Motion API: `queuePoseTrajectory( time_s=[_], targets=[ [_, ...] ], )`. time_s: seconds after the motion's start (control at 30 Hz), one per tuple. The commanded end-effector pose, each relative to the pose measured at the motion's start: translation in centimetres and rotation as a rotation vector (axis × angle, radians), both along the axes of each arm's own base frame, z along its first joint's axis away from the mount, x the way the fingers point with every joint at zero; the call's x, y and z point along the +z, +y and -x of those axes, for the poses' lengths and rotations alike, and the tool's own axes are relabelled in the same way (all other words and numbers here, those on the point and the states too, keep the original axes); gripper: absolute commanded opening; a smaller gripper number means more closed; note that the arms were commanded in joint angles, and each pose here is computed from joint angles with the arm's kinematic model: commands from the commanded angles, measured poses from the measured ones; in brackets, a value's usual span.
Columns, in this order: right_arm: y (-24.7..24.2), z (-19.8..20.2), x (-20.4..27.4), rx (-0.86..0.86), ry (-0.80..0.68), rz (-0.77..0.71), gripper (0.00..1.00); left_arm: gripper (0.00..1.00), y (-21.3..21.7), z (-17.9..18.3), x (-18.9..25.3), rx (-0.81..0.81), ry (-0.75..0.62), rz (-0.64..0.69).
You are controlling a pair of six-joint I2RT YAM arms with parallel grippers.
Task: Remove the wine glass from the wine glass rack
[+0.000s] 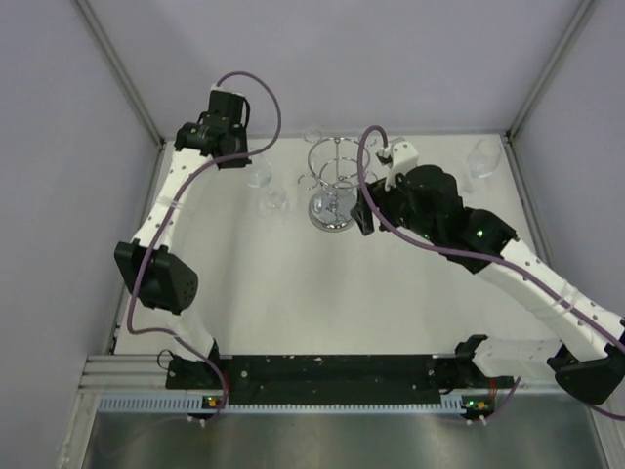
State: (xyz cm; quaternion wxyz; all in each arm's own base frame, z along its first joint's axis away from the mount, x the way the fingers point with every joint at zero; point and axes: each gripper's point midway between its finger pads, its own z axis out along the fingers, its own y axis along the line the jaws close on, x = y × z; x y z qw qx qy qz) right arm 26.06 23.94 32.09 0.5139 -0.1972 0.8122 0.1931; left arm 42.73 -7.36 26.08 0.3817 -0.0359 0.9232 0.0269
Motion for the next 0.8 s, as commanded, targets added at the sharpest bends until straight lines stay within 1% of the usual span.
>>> queuePoseTrajectory(
  time_s=[0.0, 0.17, 0.3, 0.53, 0.77],
  targets=[
    [-0.3, -0.6, 0.5, -0.011, -0.019, -0.047, 0.77, 0.00, -0.8, -3.1, 1.8, -0.012, -0.037, -0.002],
    [-0.7, -0.8, 0.0, -0.013, -0.008, -0.046, 0.77, 0.00, -0.4, -4.8, 0.7, 0.007, -0.014, -0.047],
    [-0.6, -0.8, -0.1, -0.009, -0.008, -0.046, 0.77, 0.00, -0.4, -5.5, 0.3, 0.004, -0.010, -0.057],
    [-0.5, -1.0, -0.7, -0.001, 0.000, -0.035, 0.77, 0.00, -1.5, -5.4, -1.1, -0.022, 0.024, -0.028],
    [-0.2, -1.0, -0.8, 0.010, 0.004, -0.031, 0.77, 0.00, -2.9, -5.3, -2.6, -0.047, 0.042, -0.052]
  ],
)
